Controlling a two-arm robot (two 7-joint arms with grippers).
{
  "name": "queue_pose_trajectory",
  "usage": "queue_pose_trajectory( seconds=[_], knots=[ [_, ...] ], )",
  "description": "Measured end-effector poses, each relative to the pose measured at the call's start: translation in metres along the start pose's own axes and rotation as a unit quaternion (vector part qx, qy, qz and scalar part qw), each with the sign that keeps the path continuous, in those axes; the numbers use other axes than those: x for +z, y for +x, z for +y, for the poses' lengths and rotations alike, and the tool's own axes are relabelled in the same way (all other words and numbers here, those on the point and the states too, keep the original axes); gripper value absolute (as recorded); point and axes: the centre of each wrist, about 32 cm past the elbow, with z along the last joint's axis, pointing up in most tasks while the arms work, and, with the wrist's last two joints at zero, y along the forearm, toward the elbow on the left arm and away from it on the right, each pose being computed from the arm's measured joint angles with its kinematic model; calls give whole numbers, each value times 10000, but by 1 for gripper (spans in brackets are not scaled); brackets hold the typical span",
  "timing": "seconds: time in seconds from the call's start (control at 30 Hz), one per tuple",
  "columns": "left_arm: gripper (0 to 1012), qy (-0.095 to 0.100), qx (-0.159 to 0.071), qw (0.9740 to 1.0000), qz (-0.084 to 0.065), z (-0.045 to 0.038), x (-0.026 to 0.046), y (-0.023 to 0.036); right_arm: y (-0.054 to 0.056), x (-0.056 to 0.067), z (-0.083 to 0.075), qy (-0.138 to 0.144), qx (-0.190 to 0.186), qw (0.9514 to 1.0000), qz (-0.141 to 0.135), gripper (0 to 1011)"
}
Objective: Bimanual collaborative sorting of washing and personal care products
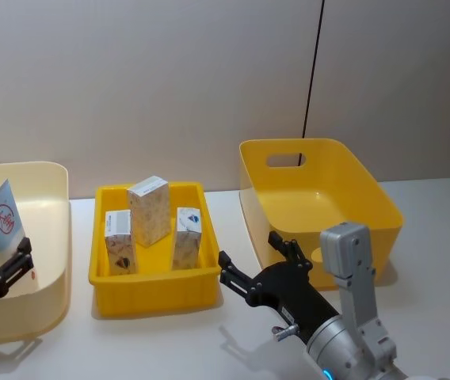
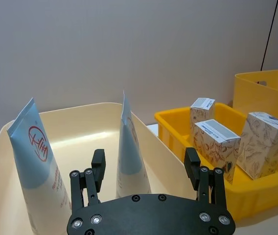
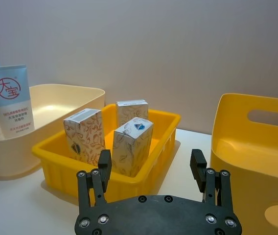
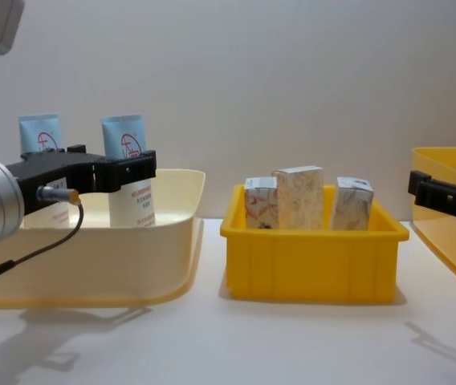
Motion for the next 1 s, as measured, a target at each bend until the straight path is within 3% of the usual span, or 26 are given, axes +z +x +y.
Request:
queue_pose_trajectory(
  seconds=[0.27,0.47,1.0],
  knots=[
    [1003,51,-162,9997,195,-92,-6,65,0,0,0,0,0,10000,0,1001],
    [1003,128,-221,9991,330,-205,-23,99,0,0,0,0,0,10000,0,1001],
    [979,250,24,9989,394,-457,-64,143,0,0,0,0,0,10000,1,1001]
  ],
)
